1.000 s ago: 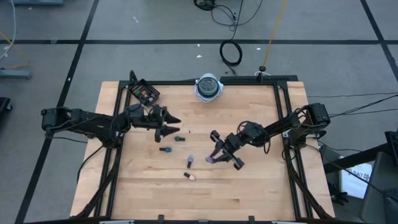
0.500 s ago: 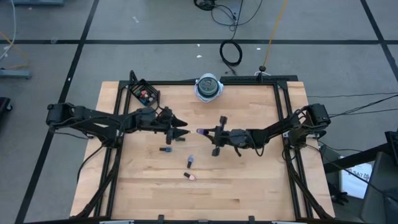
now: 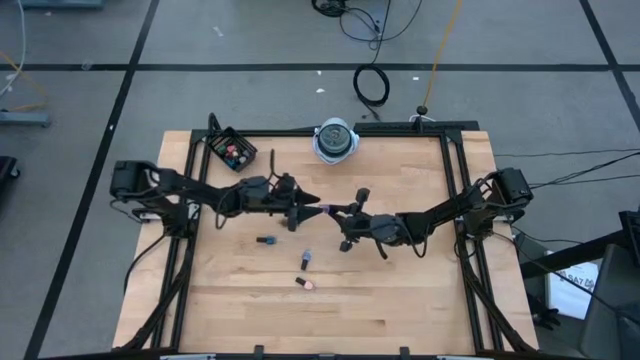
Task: Pick & Place Nail Polish
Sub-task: Put the violet nail polish bottle into the black bin
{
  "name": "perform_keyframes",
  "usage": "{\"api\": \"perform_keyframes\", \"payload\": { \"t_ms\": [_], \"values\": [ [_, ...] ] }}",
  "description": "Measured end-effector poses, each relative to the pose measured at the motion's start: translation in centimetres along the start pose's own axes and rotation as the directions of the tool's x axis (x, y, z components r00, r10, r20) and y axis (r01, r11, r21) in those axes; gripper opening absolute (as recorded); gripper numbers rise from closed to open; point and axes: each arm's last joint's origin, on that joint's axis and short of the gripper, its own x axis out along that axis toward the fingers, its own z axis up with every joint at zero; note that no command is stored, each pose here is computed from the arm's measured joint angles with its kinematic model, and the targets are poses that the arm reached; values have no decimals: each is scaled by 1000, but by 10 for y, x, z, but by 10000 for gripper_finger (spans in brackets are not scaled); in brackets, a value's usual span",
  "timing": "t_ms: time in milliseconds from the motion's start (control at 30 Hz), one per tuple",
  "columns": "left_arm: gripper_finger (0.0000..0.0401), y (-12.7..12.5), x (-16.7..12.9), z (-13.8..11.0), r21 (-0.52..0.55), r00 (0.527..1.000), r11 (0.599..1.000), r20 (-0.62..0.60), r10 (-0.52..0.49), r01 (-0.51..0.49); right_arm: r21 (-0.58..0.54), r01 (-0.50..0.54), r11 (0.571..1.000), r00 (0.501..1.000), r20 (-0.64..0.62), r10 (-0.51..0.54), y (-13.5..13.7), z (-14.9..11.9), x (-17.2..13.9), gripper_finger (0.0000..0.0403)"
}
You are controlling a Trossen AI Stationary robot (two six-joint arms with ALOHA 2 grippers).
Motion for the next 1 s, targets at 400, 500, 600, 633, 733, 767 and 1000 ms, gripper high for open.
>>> {"api": "perform_keyframes", "payload": {
  "t_ms": [400,500,600,633,733,767,1000],
  "values": [
    [243,-7,32,0,6,998,1000,-63,3,-3,-19,18,1000,999,-37,-18,0,-3,0,51],
    [243,-6,32,0,4,998,1000,-66,5,-5,-22,15,1000,999,-40,-16,1,-3,0,51],
    [243,-5,32,0,2,997,1000,-71,12,-12,-21,15,1000,999,-39,-16,1,-3,0,51],
    [243,-5,32,0,2,997,1000,-75,16,-16,-22,14,1000,999,-40,-15,1,-3,0,51],
    [229,-3,32,0,-1,997,1000,-78,21,-22,-21,14,1000,999,-39,-15,1,-3,0,51],
    [218,-3,32,0,-1,997,1000,-77,21,-21,-21,14,1000,999,-39,-15,1,-3,0,51],
    [100,-3,32,0,6,997,1000,-77,26,-26,-20,12,1000,999,-36,-13,1,-3,0,51]
  ]
}}
